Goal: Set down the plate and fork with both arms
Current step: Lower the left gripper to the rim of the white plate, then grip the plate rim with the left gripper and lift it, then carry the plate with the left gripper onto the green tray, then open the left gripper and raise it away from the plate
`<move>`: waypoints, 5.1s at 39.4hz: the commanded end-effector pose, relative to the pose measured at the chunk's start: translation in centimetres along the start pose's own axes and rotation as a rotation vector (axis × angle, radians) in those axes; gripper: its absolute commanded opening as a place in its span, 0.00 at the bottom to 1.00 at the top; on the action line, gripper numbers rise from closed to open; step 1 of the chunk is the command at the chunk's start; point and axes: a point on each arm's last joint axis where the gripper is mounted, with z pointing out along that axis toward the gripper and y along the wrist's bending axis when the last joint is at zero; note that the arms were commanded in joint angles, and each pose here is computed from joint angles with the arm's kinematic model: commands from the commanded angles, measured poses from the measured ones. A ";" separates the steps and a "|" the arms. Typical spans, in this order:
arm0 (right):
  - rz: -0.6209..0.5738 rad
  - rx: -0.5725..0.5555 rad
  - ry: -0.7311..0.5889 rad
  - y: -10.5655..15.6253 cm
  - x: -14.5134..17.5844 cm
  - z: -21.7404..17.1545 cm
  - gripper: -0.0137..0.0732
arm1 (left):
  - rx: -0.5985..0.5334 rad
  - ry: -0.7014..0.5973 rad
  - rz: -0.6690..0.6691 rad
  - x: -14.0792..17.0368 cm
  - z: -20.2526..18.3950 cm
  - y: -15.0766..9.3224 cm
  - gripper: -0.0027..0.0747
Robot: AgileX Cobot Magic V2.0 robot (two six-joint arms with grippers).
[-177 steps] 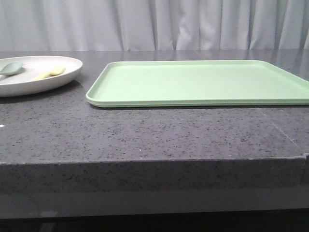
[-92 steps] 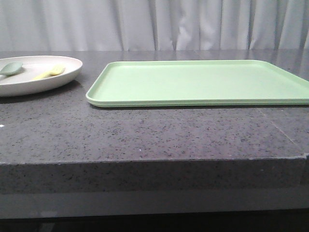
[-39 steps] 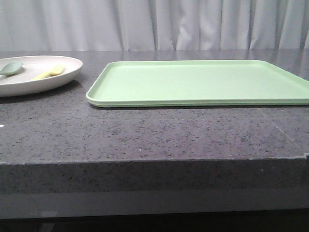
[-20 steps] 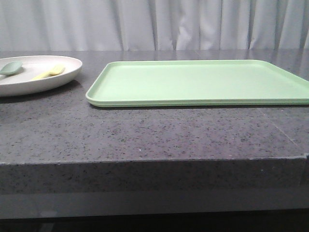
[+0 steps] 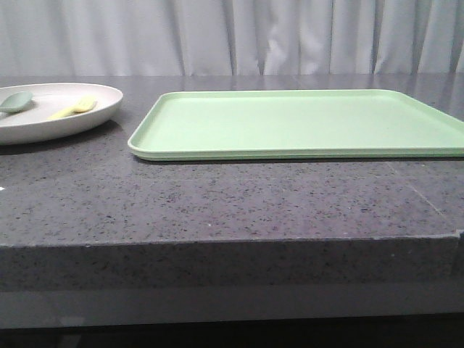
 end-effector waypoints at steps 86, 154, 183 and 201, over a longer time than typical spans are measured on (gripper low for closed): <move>-0.013 0.003 -0.105 0.0 -1.8 -0.2 0.90 | 0.337 -0.067 0.296 3.9 -3.4 -13.8 0.01; -0.013 0.003 -0.095 0.0 -1.7 -0.2 0.90 | 0.337 0.055 0.219 12.6 6.7 -22.1 0.01; -0.013 0.003 -0.099 0.0 -1.7 -0.2 0.90 | 0.337 0.042 0.335 12.3 4.8 -22.3 0.59; -0.012 0.002 -0.101 0.0 -1.8 -0.2 0.90 | 0.190 -0.119 0.784 8.0 -6.9 -19.9 0.59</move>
